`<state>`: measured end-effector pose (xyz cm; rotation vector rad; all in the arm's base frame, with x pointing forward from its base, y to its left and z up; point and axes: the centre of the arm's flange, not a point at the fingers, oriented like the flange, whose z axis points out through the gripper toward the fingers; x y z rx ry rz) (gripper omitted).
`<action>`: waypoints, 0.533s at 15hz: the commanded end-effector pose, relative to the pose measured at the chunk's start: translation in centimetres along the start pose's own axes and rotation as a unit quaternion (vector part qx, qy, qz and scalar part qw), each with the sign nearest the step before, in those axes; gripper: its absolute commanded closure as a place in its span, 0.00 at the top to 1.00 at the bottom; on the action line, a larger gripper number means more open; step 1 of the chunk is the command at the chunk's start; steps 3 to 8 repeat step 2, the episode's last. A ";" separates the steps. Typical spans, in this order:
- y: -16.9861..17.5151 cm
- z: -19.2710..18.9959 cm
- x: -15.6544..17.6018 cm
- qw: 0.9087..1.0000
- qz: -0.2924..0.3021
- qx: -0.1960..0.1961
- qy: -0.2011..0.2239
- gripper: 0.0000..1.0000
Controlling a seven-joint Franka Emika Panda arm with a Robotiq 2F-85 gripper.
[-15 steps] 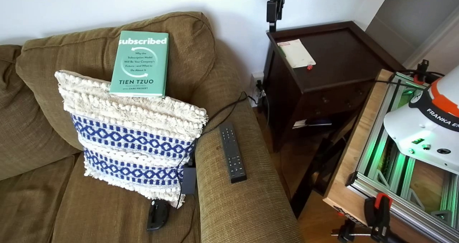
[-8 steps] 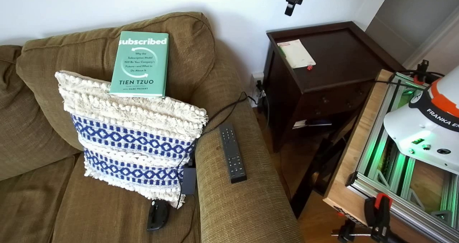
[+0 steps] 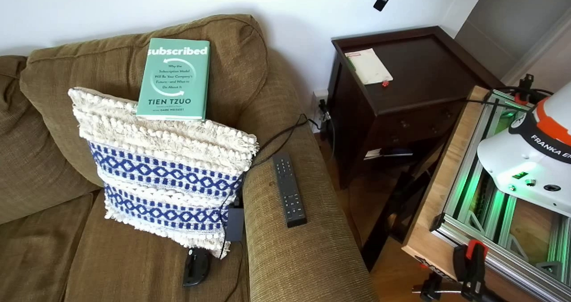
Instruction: Remove the black cable from the stand
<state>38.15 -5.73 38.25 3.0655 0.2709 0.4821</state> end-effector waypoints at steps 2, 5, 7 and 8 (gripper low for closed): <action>0.0 0.0 0.0 1.000 0.000 0.000 0.000 1.00; 0.0 0.0 0.0 1.000 0.000 0.000 0.000 1.00; 0.0 0.0 0.0 1.000 0.000 0.000 0.000 1.00; 0.0 0.0 0.0 1.000 0.000 0.000 0.000 1.00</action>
